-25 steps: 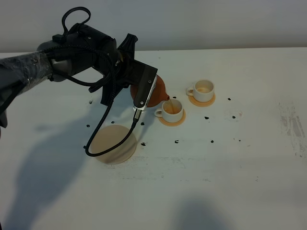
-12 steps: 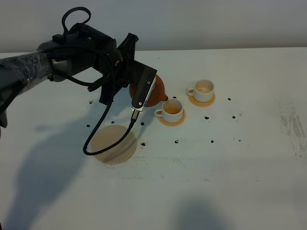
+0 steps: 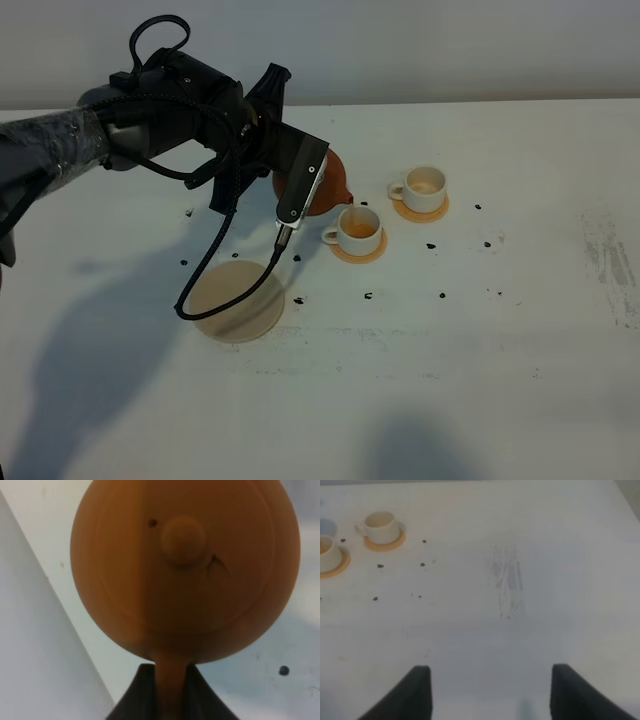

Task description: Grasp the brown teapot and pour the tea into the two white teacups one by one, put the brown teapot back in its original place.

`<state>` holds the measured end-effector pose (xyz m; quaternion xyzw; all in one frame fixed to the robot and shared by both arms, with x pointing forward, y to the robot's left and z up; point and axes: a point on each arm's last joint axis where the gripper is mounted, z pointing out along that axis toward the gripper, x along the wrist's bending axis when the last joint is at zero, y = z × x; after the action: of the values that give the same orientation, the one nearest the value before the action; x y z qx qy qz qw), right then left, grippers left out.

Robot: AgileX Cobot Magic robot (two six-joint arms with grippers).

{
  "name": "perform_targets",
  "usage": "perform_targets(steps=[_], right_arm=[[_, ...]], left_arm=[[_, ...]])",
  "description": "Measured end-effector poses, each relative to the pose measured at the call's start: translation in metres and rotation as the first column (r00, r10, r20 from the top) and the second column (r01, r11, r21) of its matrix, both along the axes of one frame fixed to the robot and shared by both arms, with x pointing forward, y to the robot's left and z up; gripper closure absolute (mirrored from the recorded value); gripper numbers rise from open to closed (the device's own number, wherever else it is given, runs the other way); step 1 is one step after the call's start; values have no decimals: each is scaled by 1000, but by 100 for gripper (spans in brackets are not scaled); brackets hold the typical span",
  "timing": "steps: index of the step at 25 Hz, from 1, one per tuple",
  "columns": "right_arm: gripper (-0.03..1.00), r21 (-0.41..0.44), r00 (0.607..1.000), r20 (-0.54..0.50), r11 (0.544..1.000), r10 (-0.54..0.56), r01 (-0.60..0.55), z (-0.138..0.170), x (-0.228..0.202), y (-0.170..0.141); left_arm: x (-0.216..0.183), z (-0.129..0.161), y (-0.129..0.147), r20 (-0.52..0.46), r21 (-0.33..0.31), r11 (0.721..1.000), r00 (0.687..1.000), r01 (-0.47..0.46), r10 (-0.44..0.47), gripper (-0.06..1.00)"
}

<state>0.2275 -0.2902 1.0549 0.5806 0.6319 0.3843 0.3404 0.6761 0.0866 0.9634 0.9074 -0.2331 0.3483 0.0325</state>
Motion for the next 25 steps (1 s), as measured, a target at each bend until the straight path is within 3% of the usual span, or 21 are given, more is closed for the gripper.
perform_targets(steps=[25], right_arm=[[47, 0, 1000, 0, 1000, 0, 0, 0, 0, 0]], left_arm=[[2, 2, -3, 48, 20, 999, 998, 50, -51, 87]])
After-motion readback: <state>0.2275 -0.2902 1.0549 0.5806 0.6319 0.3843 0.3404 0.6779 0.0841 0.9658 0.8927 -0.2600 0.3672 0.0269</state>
